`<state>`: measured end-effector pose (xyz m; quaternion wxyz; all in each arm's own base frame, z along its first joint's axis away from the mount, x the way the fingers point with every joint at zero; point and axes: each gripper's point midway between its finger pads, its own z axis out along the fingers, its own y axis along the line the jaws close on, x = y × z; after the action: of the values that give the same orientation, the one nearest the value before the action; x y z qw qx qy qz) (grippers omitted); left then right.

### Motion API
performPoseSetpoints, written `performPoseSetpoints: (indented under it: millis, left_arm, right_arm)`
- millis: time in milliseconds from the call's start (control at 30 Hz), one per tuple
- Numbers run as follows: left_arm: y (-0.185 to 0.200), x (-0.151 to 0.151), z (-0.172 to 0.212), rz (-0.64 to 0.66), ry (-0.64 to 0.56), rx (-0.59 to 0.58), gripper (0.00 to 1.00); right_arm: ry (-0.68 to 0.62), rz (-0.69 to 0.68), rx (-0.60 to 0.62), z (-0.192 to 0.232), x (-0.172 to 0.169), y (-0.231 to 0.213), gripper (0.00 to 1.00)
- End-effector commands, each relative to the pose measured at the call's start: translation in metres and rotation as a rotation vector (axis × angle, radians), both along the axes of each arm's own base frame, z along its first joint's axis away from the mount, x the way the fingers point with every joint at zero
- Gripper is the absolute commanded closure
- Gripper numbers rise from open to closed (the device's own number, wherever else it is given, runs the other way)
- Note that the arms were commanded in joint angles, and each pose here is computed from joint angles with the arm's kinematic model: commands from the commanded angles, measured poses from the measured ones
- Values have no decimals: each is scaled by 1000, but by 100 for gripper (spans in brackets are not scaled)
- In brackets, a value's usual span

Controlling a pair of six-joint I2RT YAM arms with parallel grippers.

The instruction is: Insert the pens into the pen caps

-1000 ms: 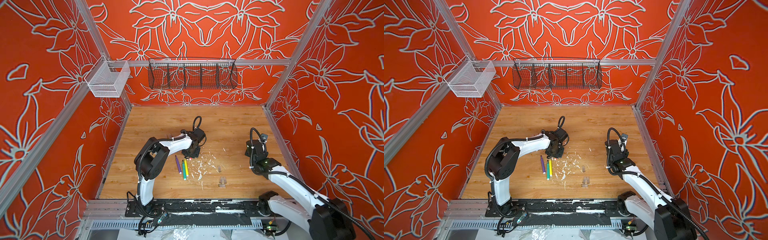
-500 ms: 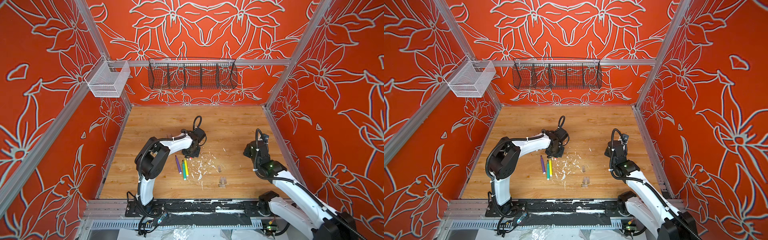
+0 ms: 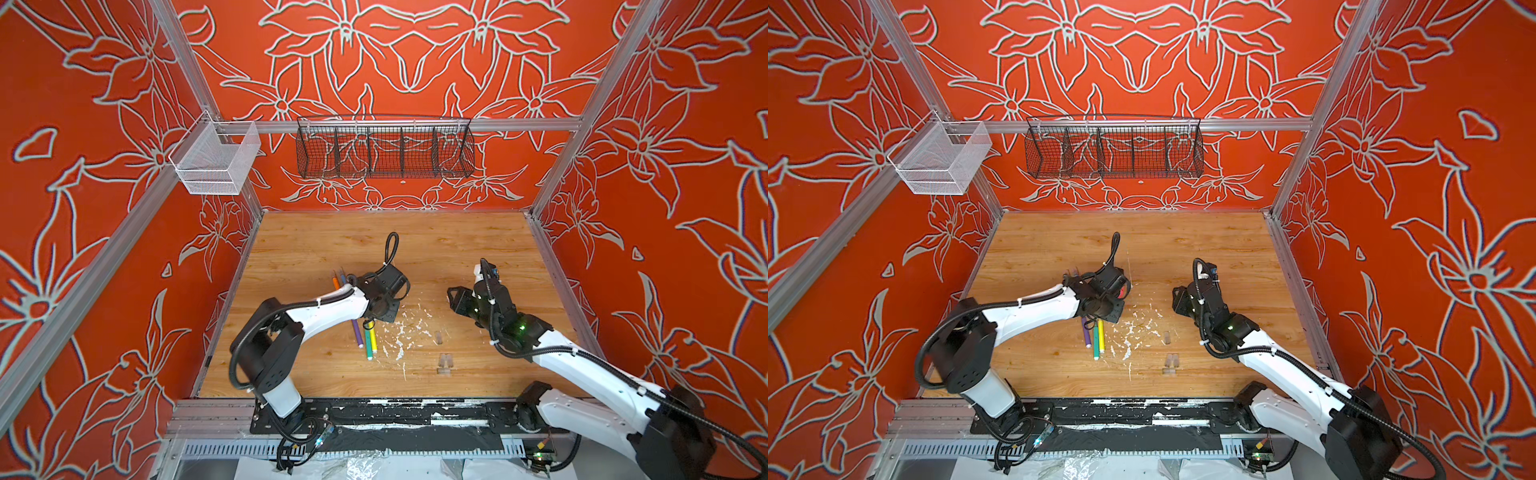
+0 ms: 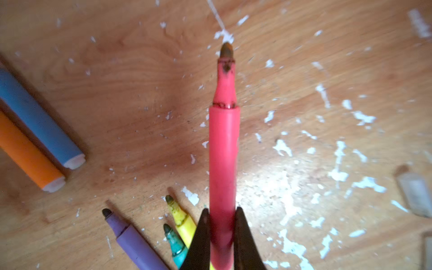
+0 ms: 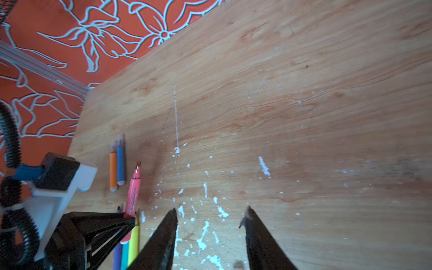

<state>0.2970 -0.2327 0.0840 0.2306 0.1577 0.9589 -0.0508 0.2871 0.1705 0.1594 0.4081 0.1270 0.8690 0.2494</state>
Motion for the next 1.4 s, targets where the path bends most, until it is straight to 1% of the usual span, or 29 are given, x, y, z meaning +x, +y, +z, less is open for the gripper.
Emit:
performPoseSetpoints:
  millis: [0, 67, 167, 300, 433, 567, 733, 800, 933, 967, 1033, 1233, 1300, 1367]
  left_arm:
    - [-16, 3, 31, -61, -160, -61, 100]
    - [-21, -4, 40, -93, -210, -110, 100]
    - [-22, -9, 54, -108, -255, -171, 100]
    - [-26, -17, 61, -149, -270, -221, 100]
    - [-37, -27, 67, -217, -271, -284, 100]
    - [-50, -41, 74, -300, -271, -333, 100]
    - [-58, -50, 77, -357, -281, -346, 100]
    - [-59, -52, 79, -363, -290, -344, 100]
    - [-60, -56, 82, -381, -302, -362, 100]
    - [-60, -57, 83, -386, -302, -366, 100]
    - [-60, -59, 85, -392, -311, -375, 100]
    - [-60, -60, 86, -398, -315, -375, 100]
    - [-61, -60, 86, -401, -314, -377, 100]
    - [-62, -61, 85, -408, -309, -378, 100]
  right_arm:
    - [-3, 70, 132, 11, -3, 34, 51]
    - [5, 113, 181, 12, -6, 49, 51]
    - [17, 155, 220, 11, -11, 67, 50]
    - [27, 218, 259, 12, -18, 91, 50]
    - [32, 283, 283, 17, -22, 113, 49]
    - [43, 311, 308, 15, -23, 122, 48]
    - [28, 307, 315, 16, -23, 120, 47]
    - [22, 304, 317, 17, -23, 118, 47]
    - [13, 296, 323, 20, -24, 116, 50]
    - [14, 297, 326, 20, -24, 116, 52]
    - [17, 295, 334, 19, -25, 115, 60]
    - [19, 302, 357, 20, -26, 117, 78]
    - [23, 307, 368, 21, -27, 118, 86]
    - [25, 315, 381, 22, -28, 120, 96]
